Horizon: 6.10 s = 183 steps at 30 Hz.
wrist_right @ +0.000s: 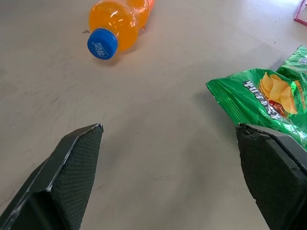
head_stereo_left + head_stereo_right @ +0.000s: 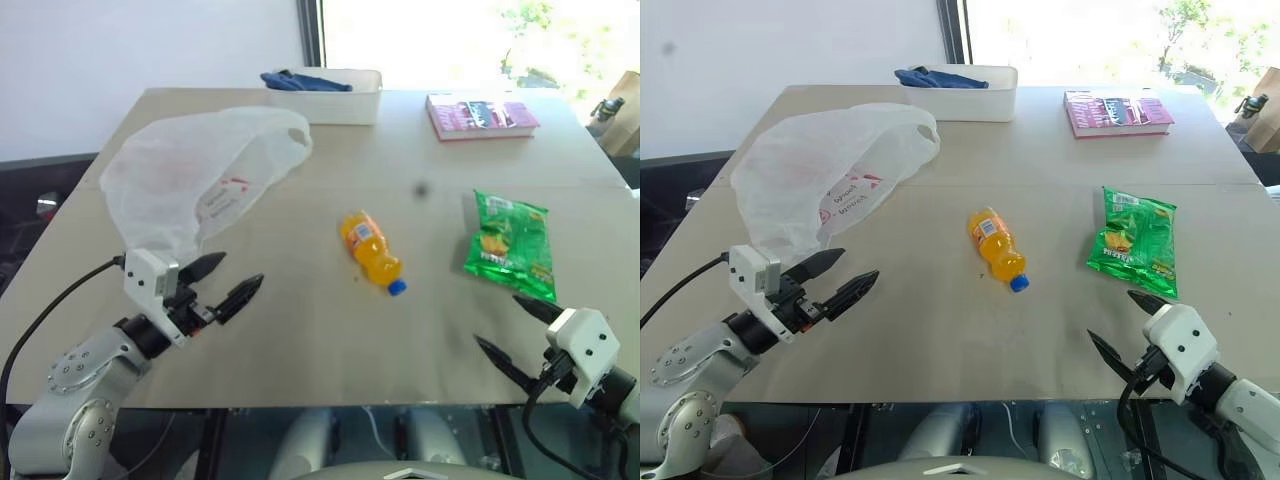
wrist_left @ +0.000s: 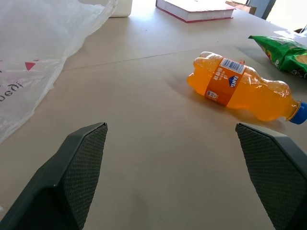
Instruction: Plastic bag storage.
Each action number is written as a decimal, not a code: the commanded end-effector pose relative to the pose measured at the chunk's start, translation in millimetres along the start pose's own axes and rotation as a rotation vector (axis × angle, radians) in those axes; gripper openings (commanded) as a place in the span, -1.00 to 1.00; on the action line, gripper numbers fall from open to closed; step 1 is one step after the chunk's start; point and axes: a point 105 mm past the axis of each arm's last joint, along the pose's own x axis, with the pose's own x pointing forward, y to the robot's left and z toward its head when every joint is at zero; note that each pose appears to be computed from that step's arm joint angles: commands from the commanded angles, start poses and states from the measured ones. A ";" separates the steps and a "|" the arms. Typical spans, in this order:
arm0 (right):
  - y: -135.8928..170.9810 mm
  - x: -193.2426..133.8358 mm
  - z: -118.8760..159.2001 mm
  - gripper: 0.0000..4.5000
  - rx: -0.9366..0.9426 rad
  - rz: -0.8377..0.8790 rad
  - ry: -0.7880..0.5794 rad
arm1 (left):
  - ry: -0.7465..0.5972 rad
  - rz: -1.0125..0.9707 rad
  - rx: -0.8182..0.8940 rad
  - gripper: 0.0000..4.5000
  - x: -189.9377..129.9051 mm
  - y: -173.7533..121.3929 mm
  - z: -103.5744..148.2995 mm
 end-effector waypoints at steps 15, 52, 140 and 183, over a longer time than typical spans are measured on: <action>14.4 18.1 102.4 1.00 -0.237 0.260 -0.427 | -0.099 0.577 0.350 0.97 21.9 75.2 76.4; 19.5 10.9 122.0 1.00 -0.307 0.373 -0.471 | 0.149 0.776 0.108 0.87 14.9 69.1 7.2; 125.9 245.8 161.0 0.22 -0.763 0.761 -0.241 | 0.196 -0.434 -0.185 -1.00 -26.2 -99.4 43.4; -42.6 54.5 65.1 0.97 0.193 -0.236 -0.080 | 0.156 -0.385 -0.132 -1.00 5.0 -61.9 31.3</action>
